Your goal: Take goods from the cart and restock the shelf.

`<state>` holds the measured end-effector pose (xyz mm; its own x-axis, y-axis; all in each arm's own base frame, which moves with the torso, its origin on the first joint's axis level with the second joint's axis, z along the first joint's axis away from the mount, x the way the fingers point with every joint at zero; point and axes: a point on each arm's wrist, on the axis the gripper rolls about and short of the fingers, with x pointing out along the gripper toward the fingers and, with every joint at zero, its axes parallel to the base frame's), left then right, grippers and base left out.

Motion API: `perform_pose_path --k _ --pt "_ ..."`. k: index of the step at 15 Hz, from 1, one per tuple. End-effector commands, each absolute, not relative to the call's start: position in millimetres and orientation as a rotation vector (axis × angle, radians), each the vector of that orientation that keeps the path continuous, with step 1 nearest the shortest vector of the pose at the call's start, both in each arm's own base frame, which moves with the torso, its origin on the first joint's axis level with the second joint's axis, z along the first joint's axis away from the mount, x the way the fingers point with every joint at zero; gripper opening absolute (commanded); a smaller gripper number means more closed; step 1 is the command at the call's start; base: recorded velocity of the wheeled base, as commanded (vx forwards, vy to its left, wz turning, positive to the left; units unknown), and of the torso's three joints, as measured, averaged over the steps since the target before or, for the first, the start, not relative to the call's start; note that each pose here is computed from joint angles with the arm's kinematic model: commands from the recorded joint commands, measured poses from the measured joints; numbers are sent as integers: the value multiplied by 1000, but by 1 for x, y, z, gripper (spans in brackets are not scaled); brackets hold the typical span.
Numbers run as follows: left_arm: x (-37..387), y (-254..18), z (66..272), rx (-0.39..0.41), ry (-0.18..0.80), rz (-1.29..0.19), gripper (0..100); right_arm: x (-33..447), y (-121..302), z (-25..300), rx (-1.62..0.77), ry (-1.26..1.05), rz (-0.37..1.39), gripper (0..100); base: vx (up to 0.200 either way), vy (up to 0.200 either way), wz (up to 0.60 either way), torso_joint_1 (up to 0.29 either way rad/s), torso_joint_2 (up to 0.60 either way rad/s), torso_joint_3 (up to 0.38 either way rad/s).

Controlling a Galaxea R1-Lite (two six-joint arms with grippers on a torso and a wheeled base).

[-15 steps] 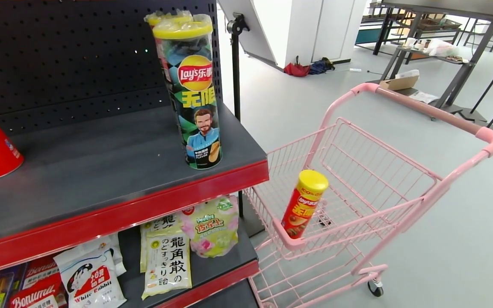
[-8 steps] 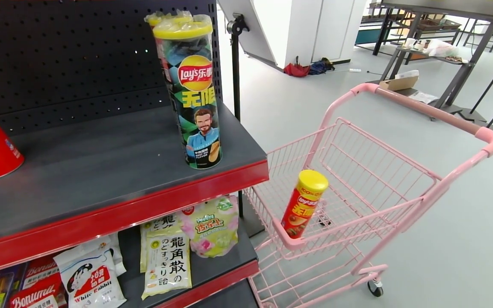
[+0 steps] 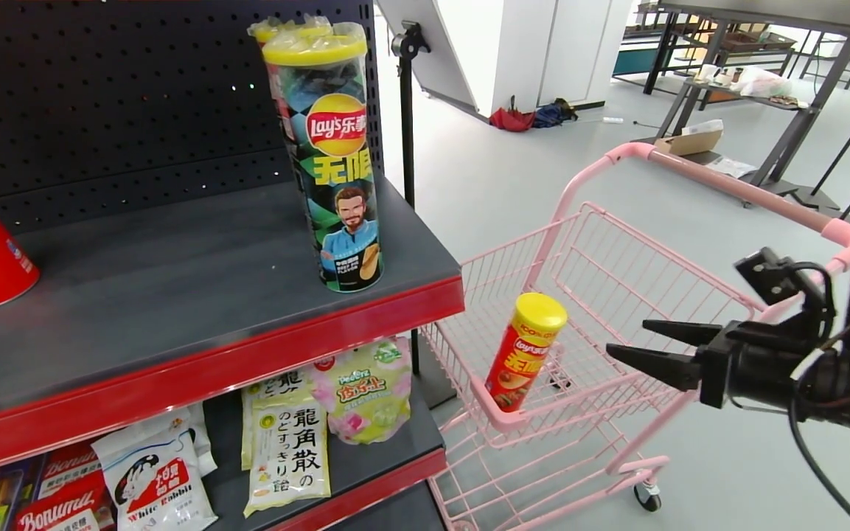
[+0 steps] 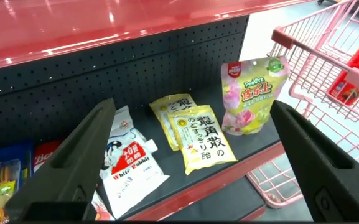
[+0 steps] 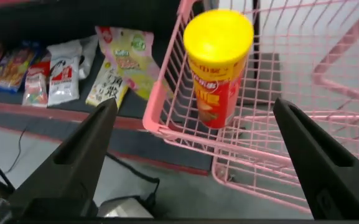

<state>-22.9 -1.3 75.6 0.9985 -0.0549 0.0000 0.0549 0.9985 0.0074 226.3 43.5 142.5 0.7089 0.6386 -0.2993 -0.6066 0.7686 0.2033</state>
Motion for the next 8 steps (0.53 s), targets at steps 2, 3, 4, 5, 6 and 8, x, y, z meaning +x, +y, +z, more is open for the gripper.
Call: perform_pose_path --k 2,3,4,5,6,8 --pt "-23 -1 76 8 0 -55 100 263 53 92 95 477 744 100 0 0 0 0 0 0" --pt "-23 -1 76 8 0 -54 100 269 55 88 88 448 756 100 0 0 0 0 0 0" --pt "-23 -1 76 8 0 -55 100 273 58 83 86 440 764 100 0 0 0 0 0 0" --pt "-23 -1 75 8 1 -54 100 275 59 79 86 441 768 100 0 0 0 0 0 0" --pt "-23 -1 75 8 1 -54 100 277 61 76 84 446 774 100 0 0 0 0 0 0" --pt "-23 -1 76 6 0 -55 100 283 66 73 82 450 789 100 0 0 0 0 0 0"
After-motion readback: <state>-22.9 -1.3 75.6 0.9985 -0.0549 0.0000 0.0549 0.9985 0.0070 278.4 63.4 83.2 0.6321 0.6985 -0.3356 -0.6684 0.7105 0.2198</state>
